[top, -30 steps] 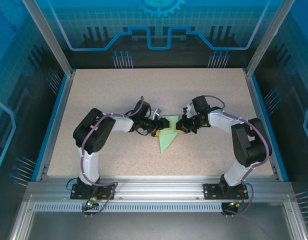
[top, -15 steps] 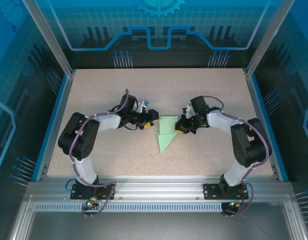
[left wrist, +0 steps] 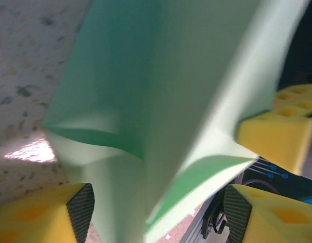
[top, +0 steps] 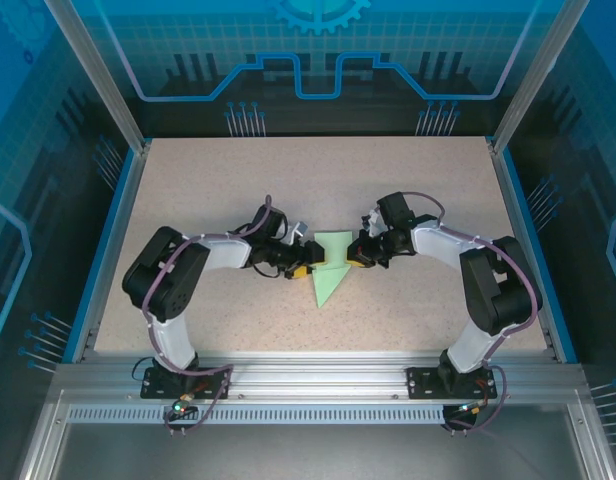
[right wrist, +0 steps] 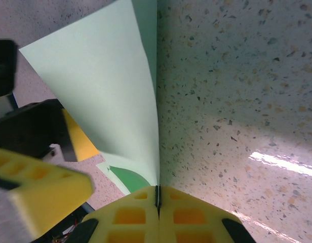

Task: Fold a paper plane with a square sheet of paper (fold left side to right side)
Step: Fold the wing for the fifth time at the center of the table.

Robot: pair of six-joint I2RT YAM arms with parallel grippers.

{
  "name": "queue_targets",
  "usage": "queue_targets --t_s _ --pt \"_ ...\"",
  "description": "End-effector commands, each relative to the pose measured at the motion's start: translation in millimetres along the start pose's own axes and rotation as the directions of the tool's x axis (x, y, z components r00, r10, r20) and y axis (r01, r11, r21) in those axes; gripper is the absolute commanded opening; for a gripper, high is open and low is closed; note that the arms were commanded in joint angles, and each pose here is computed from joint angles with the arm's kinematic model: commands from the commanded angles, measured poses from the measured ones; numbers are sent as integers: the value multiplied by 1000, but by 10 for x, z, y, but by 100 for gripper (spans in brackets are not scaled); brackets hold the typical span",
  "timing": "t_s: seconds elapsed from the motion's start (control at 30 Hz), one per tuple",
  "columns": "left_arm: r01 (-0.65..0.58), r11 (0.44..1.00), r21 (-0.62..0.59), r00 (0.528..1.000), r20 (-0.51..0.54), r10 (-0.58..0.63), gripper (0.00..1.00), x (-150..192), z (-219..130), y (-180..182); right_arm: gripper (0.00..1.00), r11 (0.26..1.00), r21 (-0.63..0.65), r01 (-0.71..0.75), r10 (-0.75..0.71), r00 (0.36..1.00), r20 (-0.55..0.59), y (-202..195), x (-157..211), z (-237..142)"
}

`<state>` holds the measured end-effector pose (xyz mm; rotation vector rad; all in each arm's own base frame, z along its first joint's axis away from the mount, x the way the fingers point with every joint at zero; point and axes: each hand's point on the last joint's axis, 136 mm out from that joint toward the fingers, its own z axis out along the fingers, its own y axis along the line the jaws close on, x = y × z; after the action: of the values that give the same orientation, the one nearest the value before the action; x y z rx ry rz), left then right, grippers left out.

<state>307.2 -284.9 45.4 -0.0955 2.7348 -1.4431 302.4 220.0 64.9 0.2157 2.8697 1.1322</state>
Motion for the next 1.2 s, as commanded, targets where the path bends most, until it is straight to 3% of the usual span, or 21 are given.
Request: queue_targets --t_s 0.0,0.47,0.67,0.87,1.07,1.17 --pt "-36 998 50 999 -16 37 63 -58 77 -166 0 1000 7 2 -2 1000 -9 14 33 34" --pt "-35 998 54 999 -28 37 28 -107 186 -129 0 1000 -11 25 -25 1000 -16 45 13 70" --pt "-68 996 60 997 -39 70 11 -103 211 -100 26 983 -146 114 -110 993 35 176 -125 -70" --pt "-117 989 86 992 -44 121 7 -84 201 -126 38 960 -245 138 -136 990 23 178 -258 -33" --pt "-149 983 105 987 -46 155 5 -65 191 -136 39 976 -193 99 -105 994 -23 10 -303 112" --pt "-147 984 104 987 -44 152 4 -74 178 -110 41 984 -135 115 -114 993 16 -84 -347 34"
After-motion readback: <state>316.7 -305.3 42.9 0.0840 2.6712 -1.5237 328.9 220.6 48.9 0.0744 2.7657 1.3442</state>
